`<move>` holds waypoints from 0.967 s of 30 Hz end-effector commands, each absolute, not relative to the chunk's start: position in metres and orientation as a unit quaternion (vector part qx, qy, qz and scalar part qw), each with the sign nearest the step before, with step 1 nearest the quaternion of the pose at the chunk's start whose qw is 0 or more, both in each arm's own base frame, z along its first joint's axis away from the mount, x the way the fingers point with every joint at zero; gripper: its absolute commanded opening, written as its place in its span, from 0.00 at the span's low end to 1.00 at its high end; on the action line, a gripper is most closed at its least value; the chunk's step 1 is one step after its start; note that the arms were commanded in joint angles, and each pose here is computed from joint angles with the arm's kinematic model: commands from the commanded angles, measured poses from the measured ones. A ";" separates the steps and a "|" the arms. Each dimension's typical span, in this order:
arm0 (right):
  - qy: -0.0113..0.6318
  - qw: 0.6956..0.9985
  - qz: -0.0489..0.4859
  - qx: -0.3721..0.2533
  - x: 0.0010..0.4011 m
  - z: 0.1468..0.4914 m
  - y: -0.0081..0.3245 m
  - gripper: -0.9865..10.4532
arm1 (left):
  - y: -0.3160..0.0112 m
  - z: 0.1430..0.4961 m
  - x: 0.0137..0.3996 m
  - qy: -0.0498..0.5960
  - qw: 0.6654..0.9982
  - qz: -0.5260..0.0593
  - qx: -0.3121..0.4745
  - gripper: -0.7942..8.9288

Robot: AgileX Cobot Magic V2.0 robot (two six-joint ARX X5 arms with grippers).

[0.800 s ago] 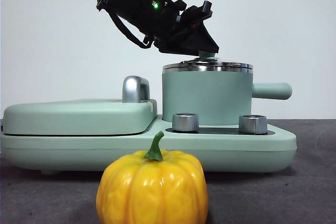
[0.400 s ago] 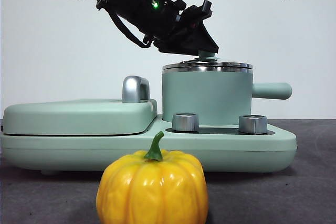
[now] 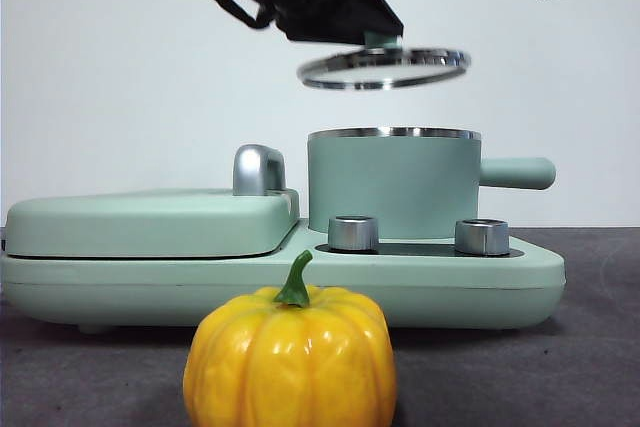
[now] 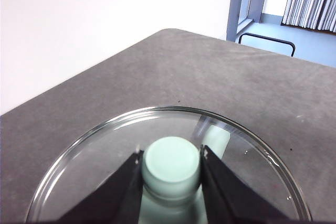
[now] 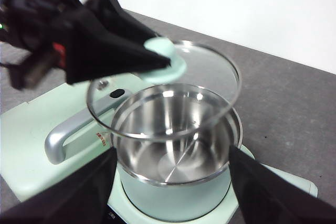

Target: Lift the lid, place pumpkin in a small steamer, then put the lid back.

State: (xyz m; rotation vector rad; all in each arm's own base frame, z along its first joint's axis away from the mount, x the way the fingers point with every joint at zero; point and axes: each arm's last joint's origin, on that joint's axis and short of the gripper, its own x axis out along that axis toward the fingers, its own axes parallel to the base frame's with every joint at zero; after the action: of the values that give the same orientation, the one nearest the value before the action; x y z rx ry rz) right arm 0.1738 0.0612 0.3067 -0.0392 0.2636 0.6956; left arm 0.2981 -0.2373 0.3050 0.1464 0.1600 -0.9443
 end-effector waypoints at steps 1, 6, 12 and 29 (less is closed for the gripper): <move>0.120 0.932 0.342 -0.015 0.174 0.313 0.062 0.38 | -0.231 0.323 0.293 0.066 0.887 -0.451 0.070 0.09; 0.129 0.931 0.342 -0.015 0.174 0.312 0.062 0.38 | -0.211 0.334 0.284 0.106 0.899 -0.417 0.081 0.09; 0.162 0.921 0.354 -0.021 0.171 0.305 0.064 0.38 | -0.182 0.348 0.268 0.155 0.900 -0.398 0.087 0.09; 0.161 0.812 0.532 -0.179 0.130 0.290 0.122 0.38 | -0.109 0.368 0.238 0.158 0.927 -0.324 0.101 0.09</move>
State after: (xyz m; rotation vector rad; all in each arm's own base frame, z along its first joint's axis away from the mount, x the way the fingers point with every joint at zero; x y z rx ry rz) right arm 0.1307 0.1175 0.2854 -0.3337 0.3877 1.1129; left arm 0.2397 -0.1106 0.3601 0.1992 0.3762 -0.6641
